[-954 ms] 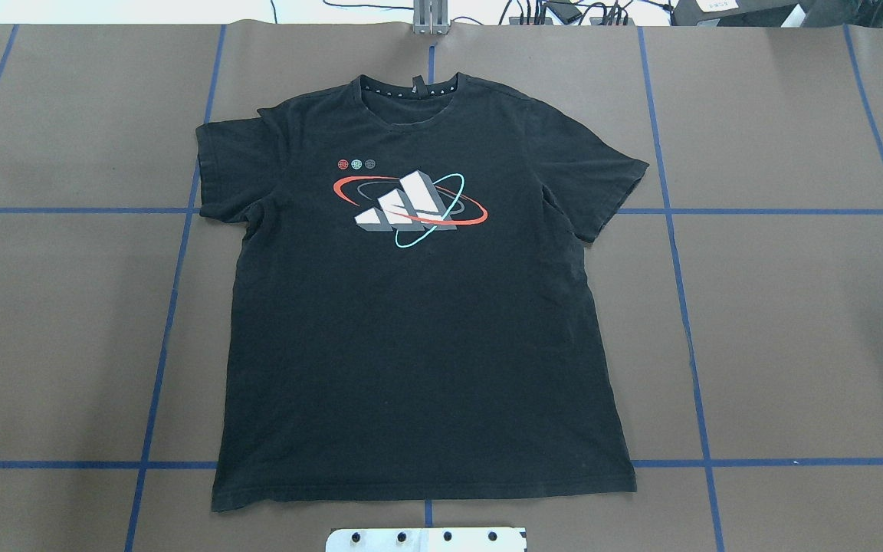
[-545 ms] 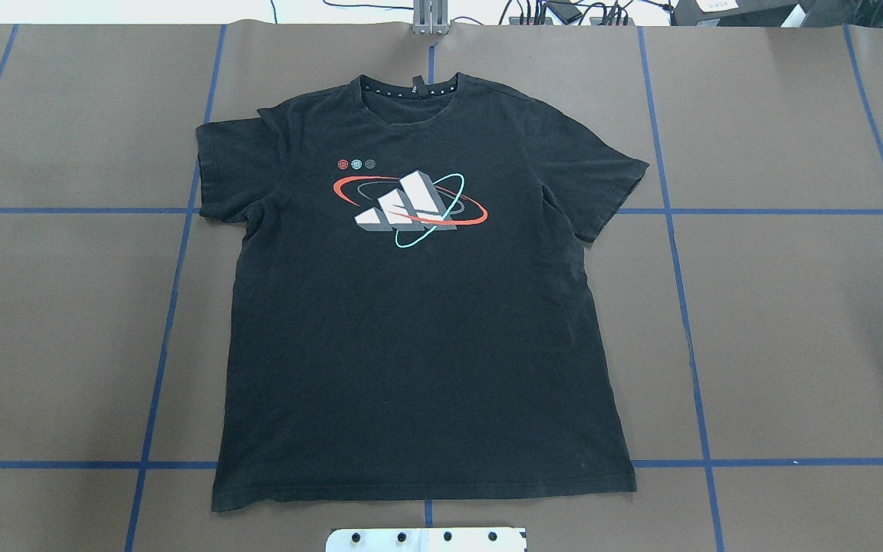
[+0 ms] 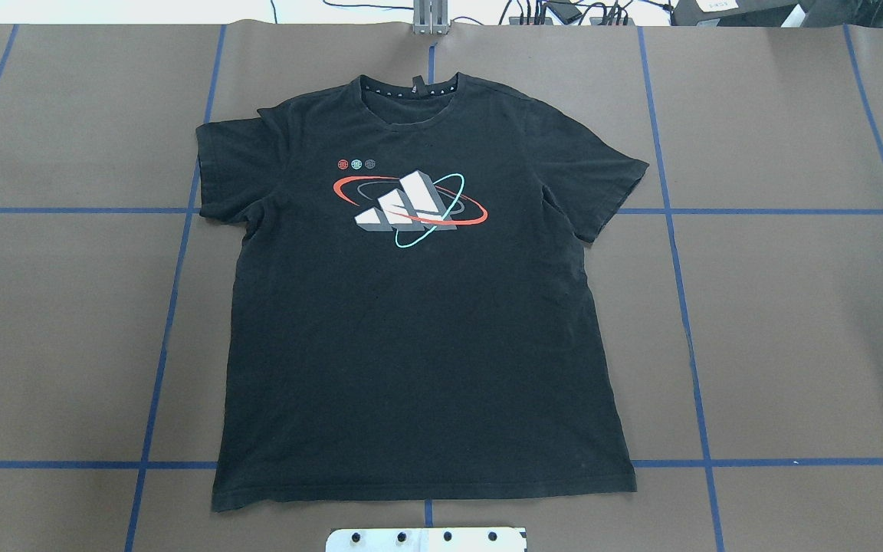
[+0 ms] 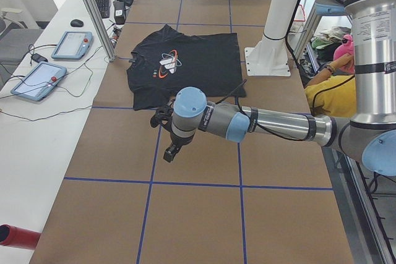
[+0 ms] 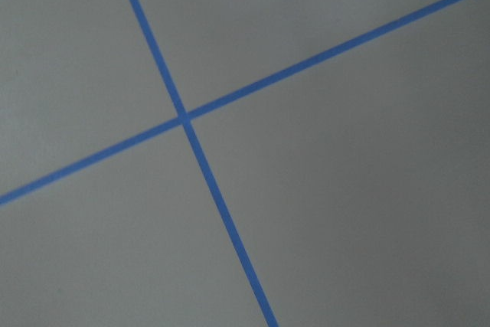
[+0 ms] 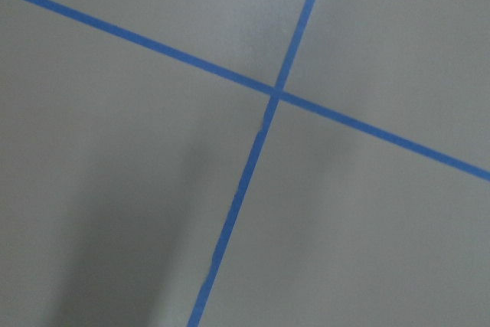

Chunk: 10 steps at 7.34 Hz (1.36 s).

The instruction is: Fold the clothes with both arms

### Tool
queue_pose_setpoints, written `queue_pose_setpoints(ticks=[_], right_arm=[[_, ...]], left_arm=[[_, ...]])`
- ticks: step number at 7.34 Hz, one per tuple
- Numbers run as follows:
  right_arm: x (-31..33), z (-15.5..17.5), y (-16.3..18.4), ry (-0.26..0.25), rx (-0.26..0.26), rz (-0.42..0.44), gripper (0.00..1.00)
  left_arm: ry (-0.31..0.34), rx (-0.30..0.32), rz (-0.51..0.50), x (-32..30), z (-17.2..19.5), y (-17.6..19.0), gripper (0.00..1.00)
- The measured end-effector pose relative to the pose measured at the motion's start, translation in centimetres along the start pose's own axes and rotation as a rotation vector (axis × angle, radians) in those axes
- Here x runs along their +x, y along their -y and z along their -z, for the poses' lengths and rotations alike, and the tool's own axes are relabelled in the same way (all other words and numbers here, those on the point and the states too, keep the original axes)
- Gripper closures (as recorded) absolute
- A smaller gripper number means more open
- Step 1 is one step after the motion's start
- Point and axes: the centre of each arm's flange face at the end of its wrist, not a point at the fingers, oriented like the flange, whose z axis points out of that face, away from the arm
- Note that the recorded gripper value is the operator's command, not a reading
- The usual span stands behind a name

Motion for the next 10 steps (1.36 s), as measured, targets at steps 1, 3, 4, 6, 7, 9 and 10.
queue_pose_setpoints(ticks=[1, 3, 4, 6, 7, 9, 10], right_arm=[[-0.2, 0.3, 0.8, 0.000, 0.025, 0.013, 0.00], [-0.3, 0.8, 3.4, 0.014, 0.058, -0.035, 0.00], [-0.8, 1.1, 5.3, 0.046, 0.078, -0.108, 0.00], [-3.3, 1.6, 10.3, 0.117, 0.106, -0.187, 0.00], [-5.5, 1.3, 13.1, 0.141, 0.110, -0.156, 0.01], [-10.2, -0.3, 19.2, 0.185, 0.101, -0.131, 0.01], [-13.3, -1.3, 22.2, 0.208, 0.089, -0.170, 0.00]], left_arm=[[0.026, 0.092, -0.104, 0.6, 1.1, 2.5, 0.00], [0.044, 0.222, -0.134, 1.3, 2.9, 8.2, 0.00], [0.028, 0.258, -0.049, 1.5, 3.1, 10.6, 0.00], [-0.031, 0.313, 0.039, 3.6, 1.9, 14.1, 0.00], [-0.077, 0.327, 0.014, 5.8, 0.2, 15.6, 0.00], [-0.154, 0.319, -0.041, 9.6, -3.5, 18.8, 0.00], [-0.173, 0.323, -0.031, 10.7, -4.1, 20.6, 0.00]])
